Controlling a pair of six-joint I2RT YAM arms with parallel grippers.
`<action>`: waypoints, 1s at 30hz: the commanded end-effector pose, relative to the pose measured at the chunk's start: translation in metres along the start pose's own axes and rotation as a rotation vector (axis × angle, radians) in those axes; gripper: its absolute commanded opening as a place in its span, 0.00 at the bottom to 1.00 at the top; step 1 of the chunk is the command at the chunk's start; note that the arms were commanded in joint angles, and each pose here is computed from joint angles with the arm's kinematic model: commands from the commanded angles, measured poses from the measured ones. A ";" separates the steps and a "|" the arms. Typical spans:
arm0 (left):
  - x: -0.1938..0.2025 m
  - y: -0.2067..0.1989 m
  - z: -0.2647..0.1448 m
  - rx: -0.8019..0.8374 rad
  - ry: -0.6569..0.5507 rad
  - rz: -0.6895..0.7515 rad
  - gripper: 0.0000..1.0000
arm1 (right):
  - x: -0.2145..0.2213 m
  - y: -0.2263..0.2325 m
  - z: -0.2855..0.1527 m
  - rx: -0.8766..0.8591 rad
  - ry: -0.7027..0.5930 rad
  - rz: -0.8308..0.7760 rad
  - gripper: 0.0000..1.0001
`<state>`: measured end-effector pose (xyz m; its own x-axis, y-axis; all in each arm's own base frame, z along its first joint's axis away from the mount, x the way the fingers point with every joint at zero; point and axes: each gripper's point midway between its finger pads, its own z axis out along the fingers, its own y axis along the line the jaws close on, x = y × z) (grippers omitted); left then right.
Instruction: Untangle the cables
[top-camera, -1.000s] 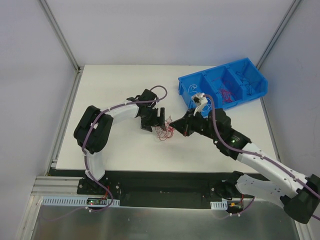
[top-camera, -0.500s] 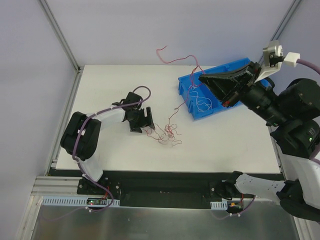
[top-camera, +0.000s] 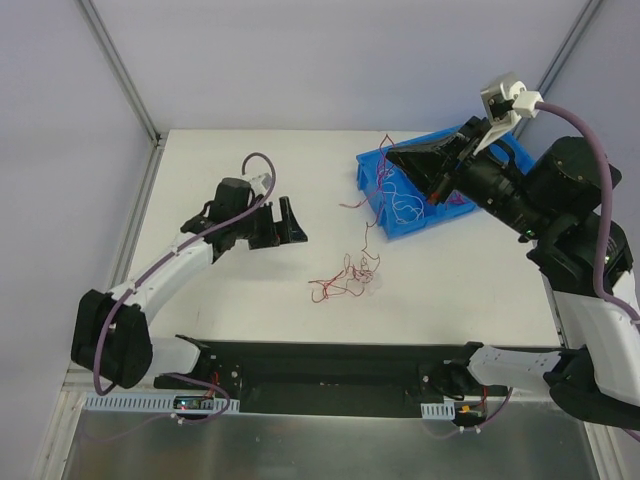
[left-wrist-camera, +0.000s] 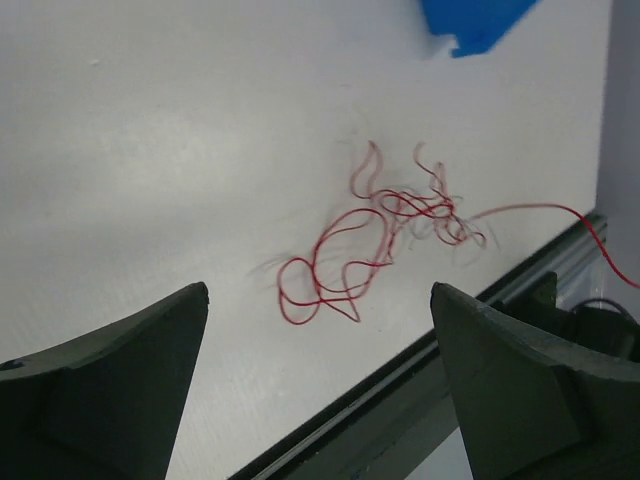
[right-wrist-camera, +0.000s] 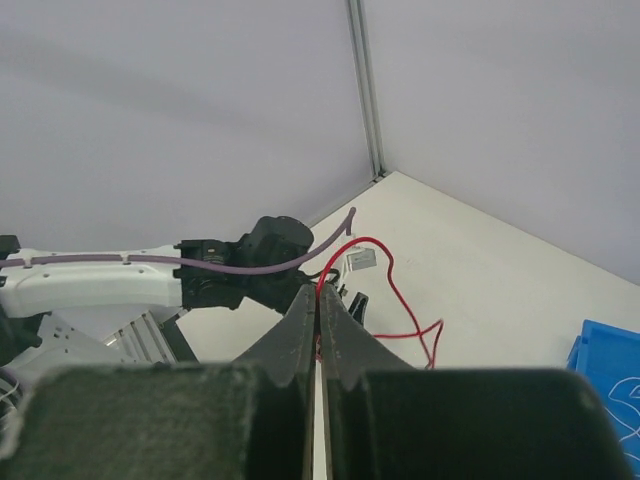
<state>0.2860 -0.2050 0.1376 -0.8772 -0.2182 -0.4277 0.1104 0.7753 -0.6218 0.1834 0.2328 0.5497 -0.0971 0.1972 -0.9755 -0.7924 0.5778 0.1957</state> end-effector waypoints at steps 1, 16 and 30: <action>0.011 -0.080 -0.019 0.253 -0.003 0.250 0.94 | -0.031 0.005 -0.019 -0.002 -0.087 -0.033 0.00; 0.063 -0.100 0.146 0.031 0.205 0.242 0.78 | -0.104 0.042 -0.043 -0.132 -0.269 0.060 0.00; 0.000 0.022 0.042 -0.184 0.027 0.004 0.67 | -0.105 0.009 -0.068 0.046 -0.329 -0.076 0.00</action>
<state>0.3199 -0.2172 0.0481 -0.9188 -0.2438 -0.3105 -0.0709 0.8756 -0.4779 0.1226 0.1642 0.6693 0.1317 0.4547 -0.8808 -0.8244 0.5437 0.1574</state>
